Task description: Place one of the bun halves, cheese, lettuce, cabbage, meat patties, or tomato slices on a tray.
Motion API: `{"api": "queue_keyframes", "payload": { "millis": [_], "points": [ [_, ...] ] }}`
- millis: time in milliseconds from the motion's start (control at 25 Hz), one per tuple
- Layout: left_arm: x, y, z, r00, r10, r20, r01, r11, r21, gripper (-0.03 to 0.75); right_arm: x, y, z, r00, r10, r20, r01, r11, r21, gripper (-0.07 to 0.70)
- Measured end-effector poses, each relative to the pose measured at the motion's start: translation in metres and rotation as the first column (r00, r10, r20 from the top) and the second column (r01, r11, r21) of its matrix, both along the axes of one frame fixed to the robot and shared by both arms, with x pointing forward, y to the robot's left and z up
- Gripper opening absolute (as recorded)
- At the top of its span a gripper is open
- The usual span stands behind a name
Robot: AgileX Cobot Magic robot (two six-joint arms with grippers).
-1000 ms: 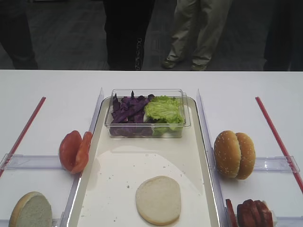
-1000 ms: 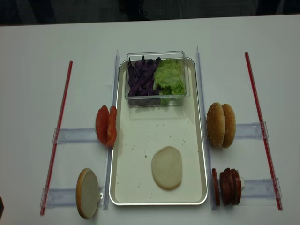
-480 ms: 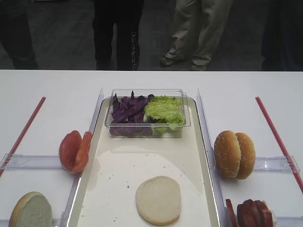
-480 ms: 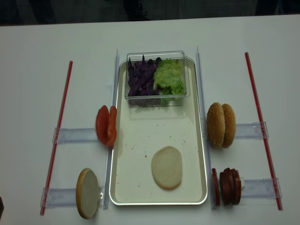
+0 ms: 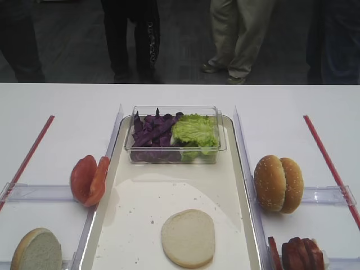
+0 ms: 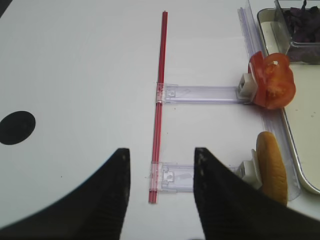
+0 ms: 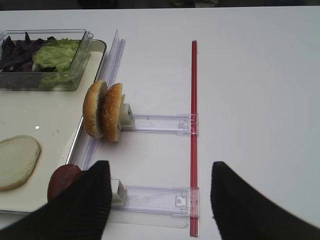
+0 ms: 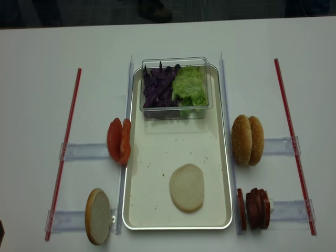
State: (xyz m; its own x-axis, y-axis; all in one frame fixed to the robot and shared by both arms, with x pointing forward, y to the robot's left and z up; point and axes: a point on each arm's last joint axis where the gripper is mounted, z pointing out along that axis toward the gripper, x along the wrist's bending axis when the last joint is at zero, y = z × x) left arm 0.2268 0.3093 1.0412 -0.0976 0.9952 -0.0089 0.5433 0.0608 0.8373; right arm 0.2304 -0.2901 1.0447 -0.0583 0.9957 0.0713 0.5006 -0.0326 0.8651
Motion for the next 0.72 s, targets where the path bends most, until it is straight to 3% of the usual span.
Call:
{"api": "queue_keyframes", "payload": {
  "millis": [720],
  "points": [
    [0.0000, 0.0000, 0.0000, 1.000, 0.000, 0.000, 0.000, 1.000, 0.000, 0.289, 0.0000, 0.0000, 0.0000, 1.000, 0.000, 0.000, 0.000, 1.000, 0.000, 0.463]
  ]
}}
